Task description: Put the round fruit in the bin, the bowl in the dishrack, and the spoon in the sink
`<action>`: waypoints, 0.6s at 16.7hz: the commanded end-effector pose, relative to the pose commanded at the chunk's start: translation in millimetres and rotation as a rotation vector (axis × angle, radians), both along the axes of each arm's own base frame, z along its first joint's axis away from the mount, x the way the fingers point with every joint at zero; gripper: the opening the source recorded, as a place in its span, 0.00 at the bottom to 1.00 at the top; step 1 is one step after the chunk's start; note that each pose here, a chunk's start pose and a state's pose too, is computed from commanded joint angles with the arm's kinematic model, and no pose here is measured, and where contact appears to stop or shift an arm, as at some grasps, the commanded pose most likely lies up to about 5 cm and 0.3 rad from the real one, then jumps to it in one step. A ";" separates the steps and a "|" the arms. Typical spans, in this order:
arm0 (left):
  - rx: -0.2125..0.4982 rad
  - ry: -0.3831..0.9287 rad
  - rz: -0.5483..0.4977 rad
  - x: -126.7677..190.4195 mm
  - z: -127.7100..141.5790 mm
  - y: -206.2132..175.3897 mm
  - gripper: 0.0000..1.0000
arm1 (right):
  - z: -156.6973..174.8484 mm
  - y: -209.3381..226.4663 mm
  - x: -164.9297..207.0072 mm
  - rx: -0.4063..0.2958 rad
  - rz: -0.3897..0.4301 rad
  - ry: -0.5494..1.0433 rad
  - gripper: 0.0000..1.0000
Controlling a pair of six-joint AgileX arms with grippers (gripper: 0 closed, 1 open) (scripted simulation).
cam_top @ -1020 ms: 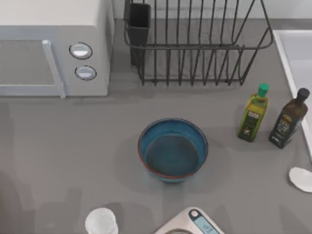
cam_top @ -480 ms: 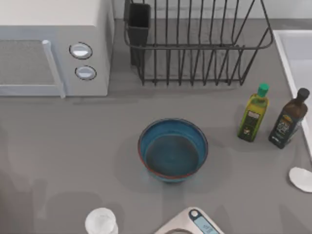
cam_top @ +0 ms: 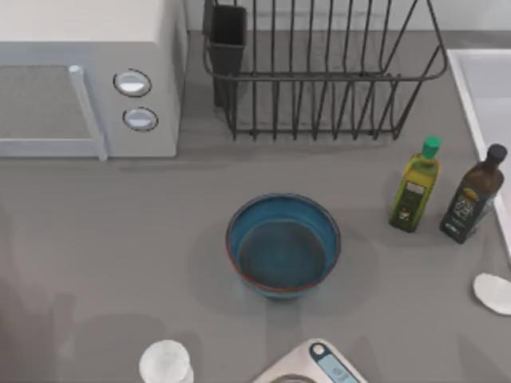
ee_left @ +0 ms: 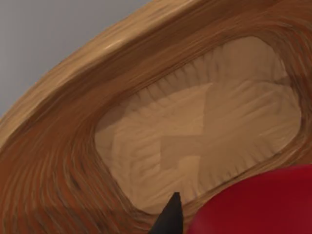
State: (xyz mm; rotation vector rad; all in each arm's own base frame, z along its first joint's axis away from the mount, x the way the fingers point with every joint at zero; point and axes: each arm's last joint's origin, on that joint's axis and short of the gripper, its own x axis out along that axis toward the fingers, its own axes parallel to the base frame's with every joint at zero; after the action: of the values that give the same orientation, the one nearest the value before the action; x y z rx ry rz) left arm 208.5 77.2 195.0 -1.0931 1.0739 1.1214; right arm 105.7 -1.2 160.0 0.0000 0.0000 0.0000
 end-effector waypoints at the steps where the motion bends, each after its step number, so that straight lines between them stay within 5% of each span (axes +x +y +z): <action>1: 0.000 0.000 0.000 0.0 0.0 0.0 0.45 | 0.0 0.0 0.0 0.000 0.000 0.000 1.00; 8: 0.000 0.000 0.000 0.0 0.0 0.0 0.98 | 0.0 0.0 0.0 0.000 0.000 0.000 1.00; 10: 0.000 0.000 0.000 0.0 0.0 0.0 1.00 | 0.0 0.0 0.0 0.000 0.000 0.000 1.00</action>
State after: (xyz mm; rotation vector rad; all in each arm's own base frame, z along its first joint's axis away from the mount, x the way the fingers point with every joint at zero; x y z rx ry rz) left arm 208.5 77.2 195.0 -1.0931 1.0739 1.1214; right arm 105.7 -1.2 160.0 0.0000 0.0000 0.0000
